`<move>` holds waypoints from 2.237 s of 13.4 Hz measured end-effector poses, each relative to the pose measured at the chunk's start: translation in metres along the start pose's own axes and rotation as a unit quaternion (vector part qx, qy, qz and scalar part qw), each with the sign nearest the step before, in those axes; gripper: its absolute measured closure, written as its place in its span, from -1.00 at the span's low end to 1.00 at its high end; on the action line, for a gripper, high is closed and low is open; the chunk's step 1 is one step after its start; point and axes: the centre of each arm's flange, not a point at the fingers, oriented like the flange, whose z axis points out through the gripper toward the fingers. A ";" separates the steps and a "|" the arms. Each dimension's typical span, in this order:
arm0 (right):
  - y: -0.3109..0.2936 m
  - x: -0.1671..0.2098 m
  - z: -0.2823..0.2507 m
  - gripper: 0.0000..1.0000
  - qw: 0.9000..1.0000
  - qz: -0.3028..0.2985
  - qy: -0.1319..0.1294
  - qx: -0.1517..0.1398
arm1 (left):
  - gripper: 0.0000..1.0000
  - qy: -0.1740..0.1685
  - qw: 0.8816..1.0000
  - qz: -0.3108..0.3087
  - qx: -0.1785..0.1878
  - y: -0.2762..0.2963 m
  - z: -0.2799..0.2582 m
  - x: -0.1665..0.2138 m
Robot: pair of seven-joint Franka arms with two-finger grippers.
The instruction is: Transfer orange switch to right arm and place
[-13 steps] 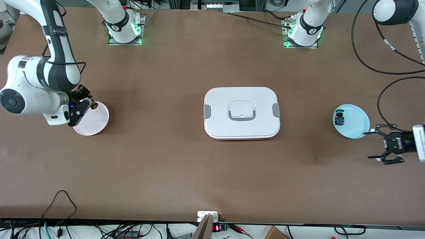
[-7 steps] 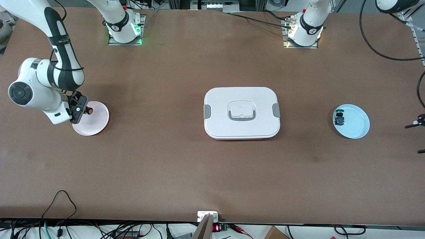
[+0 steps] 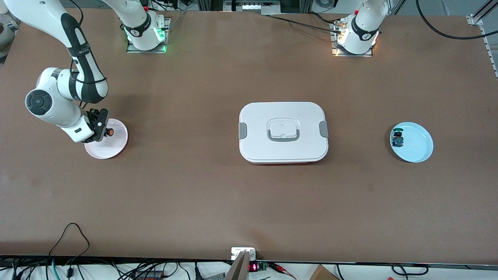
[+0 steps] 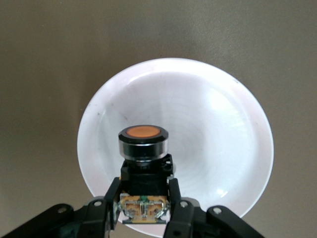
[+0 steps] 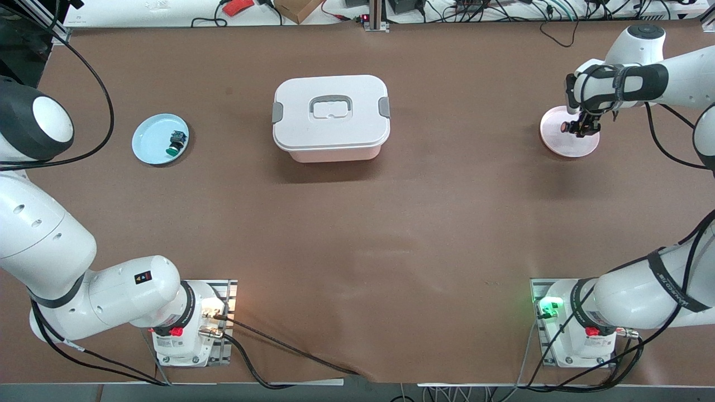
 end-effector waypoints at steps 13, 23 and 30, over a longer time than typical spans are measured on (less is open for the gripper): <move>0.001 -0.011 0.020 -0.57 1.000 0.004 0.003 -0.017 | -1.00 -0.100 0.958 -0.267 0.029 0.190 -0.020 0.053; 0.036 0.009 -0.176 -1.00 0.969 0.238 0.061 0.035 | -1.00 -0.076 0.931 -0.356 0.028 0.196 0.056 0.040; 0.006 0.050 -0.219 -1.00 0.816 0.562 -0.032 0.132 | -1.00 -0.091 0.925 -0.368 0.014 0.192 0.060 0.028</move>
